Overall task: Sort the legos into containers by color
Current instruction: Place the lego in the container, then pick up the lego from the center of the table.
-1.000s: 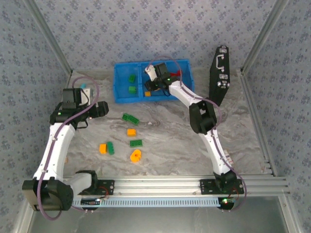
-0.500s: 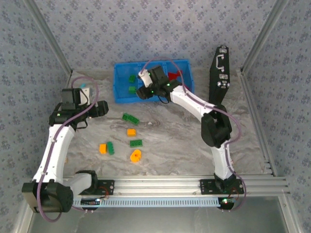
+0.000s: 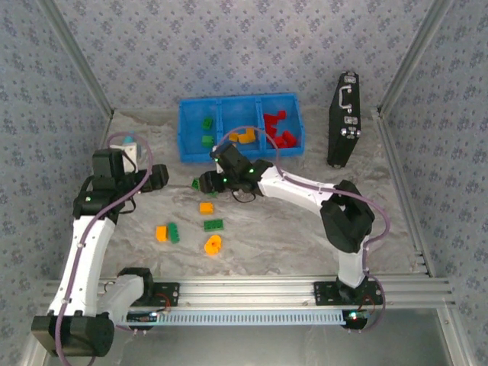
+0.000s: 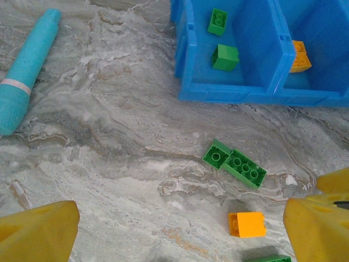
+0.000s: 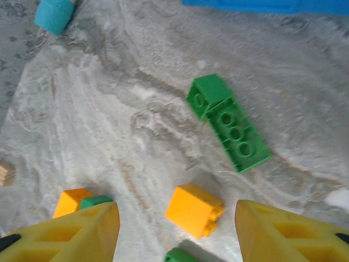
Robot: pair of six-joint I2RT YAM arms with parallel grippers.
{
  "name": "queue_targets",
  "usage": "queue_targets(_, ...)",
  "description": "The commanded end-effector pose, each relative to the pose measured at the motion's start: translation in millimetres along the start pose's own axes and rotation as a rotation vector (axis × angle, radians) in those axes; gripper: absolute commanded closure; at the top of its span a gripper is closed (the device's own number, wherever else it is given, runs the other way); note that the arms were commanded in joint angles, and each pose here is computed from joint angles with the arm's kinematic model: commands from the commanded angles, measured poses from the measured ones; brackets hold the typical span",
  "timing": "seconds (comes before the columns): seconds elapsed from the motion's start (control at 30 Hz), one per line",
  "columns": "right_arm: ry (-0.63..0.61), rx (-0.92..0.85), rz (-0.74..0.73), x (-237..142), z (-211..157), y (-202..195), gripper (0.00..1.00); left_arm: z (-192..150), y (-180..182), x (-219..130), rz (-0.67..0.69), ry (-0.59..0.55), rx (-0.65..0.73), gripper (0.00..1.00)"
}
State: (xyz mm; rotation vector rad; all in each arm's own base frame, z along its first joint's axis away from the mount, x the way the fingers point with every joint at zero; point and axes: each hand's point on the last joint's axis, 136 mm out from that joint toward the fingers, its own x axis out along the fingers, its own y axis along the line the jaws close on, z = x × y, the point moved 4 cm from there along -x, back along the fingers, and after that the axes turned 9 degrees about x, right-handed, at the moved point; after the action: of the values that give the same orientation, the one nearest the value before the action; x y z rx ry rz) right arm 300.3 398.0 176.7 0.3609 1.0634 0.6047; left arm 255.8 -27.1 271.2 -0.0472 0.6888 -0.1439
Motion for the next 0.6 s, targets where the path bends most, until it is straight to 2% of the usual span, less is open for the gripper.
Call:
queue_targets(0.0, 0.074, 0.107, -0.016, 24, -21, -5, 0.38, 5, -2, -9, 0.005, -0.057, 0.026, 0.03)
queue_targets(0.2, 0.149, 0.085, -0.079, 45, -41, -6, 0.33, 5, -4, -22, 0.016, -0.097, 0.049, 0.02)
queue_targets(0.57, 0.225, 0.008, -0.217, 64, -50, -13, 0.25, -1, -7, -37, 0.033, -0.157, 0.092, 0.0)
